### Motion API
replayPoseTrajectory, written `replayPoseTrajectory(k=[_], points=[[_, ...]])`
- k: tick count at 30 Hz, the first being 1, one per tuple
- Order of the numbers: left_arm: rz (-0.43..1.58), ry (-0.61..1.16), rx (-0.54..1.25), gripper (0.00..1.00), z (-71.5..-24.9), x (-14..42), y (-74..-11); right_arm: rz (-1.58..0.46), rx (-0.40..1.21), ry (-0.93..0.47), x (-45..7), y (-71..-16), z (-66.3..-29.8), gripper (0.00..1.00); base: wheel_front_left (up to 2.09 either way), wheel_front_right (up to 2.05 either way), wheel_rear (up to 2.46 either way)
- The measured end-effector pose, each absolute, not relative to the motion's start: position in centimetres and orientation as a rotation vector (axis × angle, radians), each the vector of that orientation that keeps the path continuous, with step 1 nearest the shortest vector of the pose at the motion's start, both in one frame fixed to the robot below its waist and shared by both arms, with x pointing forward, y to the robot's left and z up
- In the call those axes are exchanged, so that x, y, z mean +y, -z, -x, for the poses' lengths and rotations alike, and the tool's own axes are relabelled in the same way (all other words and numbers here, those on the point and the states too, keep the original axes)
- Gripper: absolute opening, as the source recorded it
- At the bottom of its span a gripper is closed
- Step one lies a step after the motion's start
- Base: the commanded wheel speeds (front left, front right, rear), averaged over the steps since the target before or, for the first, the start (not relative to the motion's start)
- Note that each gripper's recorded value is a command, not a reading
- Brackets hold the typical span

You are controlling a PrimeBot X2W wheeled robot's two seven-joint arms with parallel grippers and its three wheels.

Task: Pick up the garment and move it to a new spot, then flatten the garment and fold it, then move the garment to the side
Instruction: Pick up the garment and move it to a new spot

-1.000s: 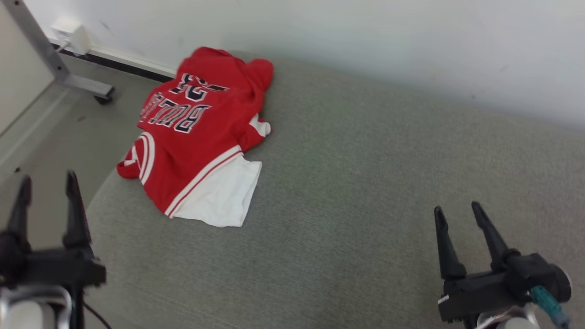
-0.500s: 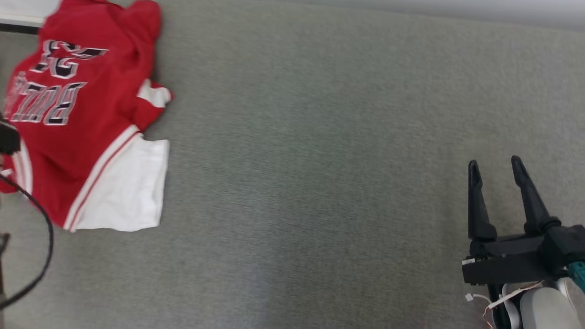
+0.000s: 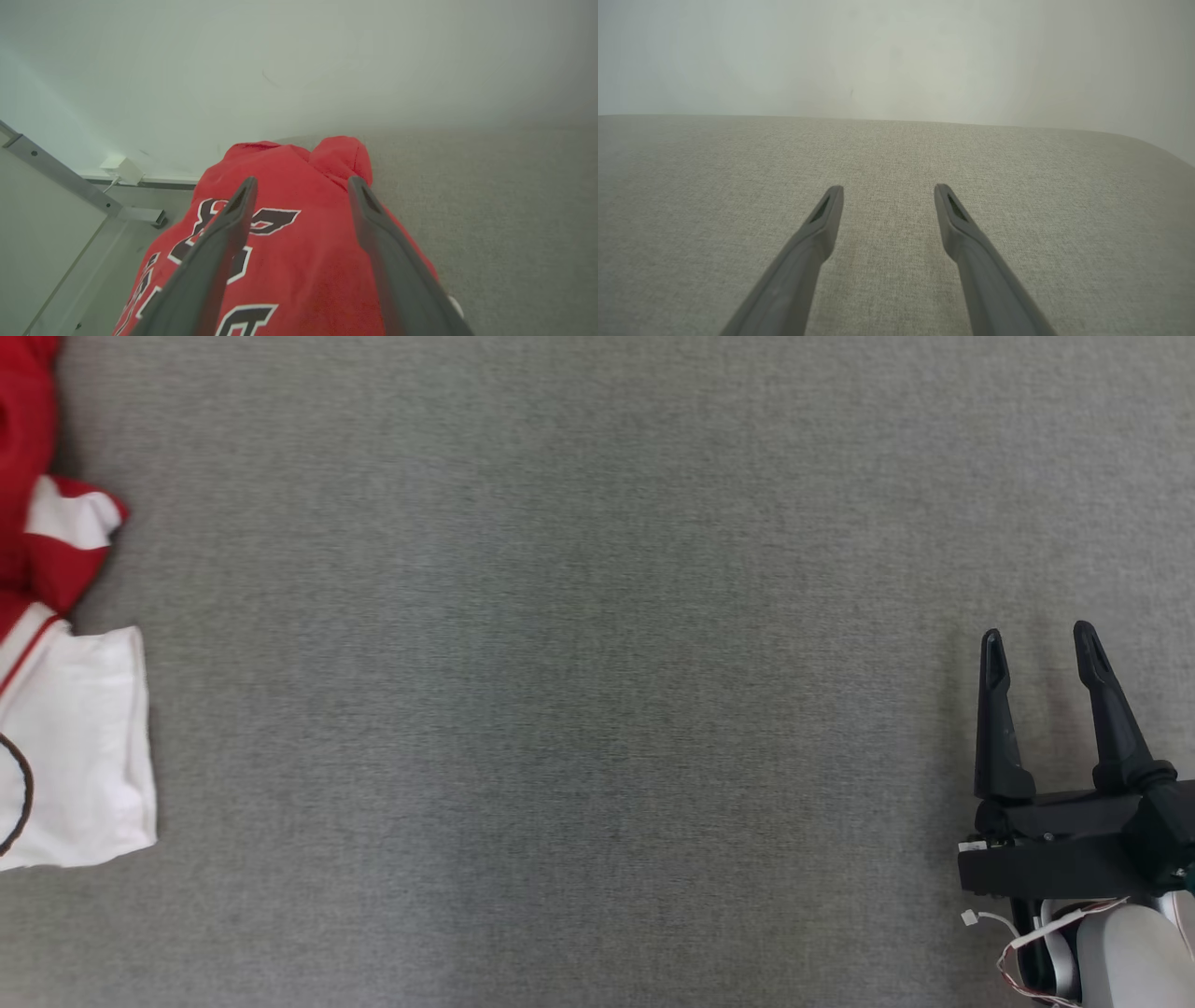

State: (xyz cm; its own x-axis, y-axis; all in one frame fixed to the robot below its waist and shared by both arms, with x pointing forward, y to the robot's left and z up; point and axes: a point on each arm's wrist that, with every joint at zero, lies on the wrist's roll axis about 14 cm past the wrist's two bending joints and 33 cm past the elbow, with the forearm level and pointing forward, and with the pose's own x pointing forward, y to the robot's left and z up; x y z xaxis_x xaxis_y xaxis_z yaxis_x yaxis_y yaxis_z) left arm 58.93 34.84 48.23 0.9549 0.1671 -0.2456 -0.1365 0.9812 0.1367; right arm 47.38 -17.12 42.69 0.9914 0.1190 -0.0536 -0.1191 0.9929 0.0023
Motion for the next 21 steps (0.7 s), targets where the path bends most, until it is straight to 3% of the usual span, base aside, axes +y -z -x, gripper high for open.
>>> replayPoseTrajectory(k=[11,12,13,21], points=[[-0.038,-0.153,0.612,1.00,-56.3,34.9,-41.8,0.012,0.043,-0.105,-17.7,-43.3,-47.0,1.00,0.00,0.00,0.00],[-0.041,-0.147,0.638,0.44,-56.1,34.8,-41.6,0.012,0.041,-0.106,-17.7,-43.4,-47.0,1.00,0.00,0.00,0.00],[-0.041,-0.142,0.653,0.00,-55.9,34.7,-41.5,0.011,0.039,-0.107,-17.6,-43.5,-46.9,1.00,0.00,0.00,0.00],[-0.031,-0.131,0.626,0.00,-55.9,35.0,-42.8,0.012,0.021,-0.103,-17.7,-44.4,-46.7,1.00,0.00,0.00,0.00]])
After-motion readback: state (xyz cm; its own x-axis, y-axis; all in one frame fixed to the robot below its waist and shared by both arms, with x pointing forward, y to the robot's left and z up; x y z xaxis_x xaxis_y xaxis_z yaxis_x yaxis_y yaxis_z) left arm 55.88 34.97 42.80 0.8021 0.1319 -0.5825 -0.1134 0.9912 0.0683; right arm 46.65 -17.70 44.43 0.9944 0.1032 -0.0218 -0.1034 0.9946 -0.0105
